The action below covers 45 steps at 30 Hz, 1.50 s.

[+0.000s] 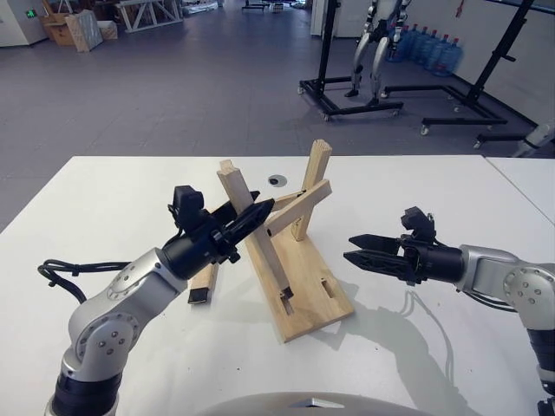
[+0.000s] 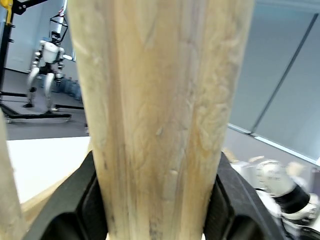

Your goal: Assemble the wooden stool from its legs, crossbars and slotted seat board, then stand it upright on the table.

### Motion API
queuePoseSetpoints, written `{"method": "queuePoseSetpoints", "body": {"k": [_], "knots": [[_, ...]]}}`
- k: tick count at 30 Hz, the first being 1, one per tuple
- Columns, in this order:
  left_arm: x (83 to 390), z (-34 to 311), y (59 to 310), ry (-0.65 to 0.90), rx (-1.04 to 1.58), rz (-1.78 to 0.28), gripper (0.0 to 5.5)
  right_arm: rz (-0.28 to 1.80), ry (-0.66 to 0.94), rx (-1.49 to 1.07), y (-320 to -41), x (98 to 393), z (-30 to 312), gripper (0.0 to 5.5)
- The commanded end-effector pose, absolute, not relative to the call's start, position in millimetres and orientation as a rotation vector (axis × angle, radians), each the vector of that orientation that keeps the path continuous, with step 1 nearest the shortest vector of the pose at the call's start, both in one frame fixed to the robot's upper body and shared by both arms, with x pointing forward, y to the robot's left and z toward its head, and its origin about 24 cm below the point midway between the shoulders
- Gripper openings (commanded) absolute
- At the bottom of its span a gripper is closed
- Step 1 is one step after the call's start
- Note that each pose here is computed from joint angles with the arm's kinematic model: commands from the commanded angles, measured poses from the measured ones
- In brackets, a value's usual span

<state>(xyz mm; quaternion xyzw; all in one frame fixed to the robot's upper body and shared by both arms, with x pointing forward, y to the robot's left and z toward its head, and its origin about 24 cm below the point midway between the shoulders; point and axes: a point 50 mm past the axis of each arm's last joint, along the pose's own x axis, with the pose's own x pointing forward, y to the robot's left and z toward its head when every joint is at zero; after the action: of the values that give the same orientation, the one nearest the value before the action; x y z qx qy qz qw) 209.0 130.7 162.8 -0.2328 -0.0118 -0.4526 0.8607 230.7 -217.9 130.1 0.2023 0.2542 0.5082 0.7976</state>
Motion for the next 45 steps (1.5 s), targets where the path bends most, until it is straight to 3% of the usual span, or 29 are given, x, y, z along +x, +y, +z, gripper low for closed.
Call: {"method": "queuePoseSetpoints", "body": {"k": [1,10,27,45], "knots": [[211.9,148.9,133.5,0.017,-0.495,-0.961,2.04,1.115,0.541,0.411,-213.7,240.3,136.5,5.40],[212.7,129.9,112.4,0.037,-0.506,-1.017,2.04,1.146,0.536,0.398,-209.6,245.9,140.5,5.40],[213.3,145.5,117.7,-0.013,-0.362,-1.040,2.04,1.120,0.560,0.417,-212.8,240.8,129.2,5.40],[209.4,127.0,115.6,0.058,-0.375,-1.055,2.04,1.130,0.566,0.425,-208.1,239.8,129.4,5.40]]}}
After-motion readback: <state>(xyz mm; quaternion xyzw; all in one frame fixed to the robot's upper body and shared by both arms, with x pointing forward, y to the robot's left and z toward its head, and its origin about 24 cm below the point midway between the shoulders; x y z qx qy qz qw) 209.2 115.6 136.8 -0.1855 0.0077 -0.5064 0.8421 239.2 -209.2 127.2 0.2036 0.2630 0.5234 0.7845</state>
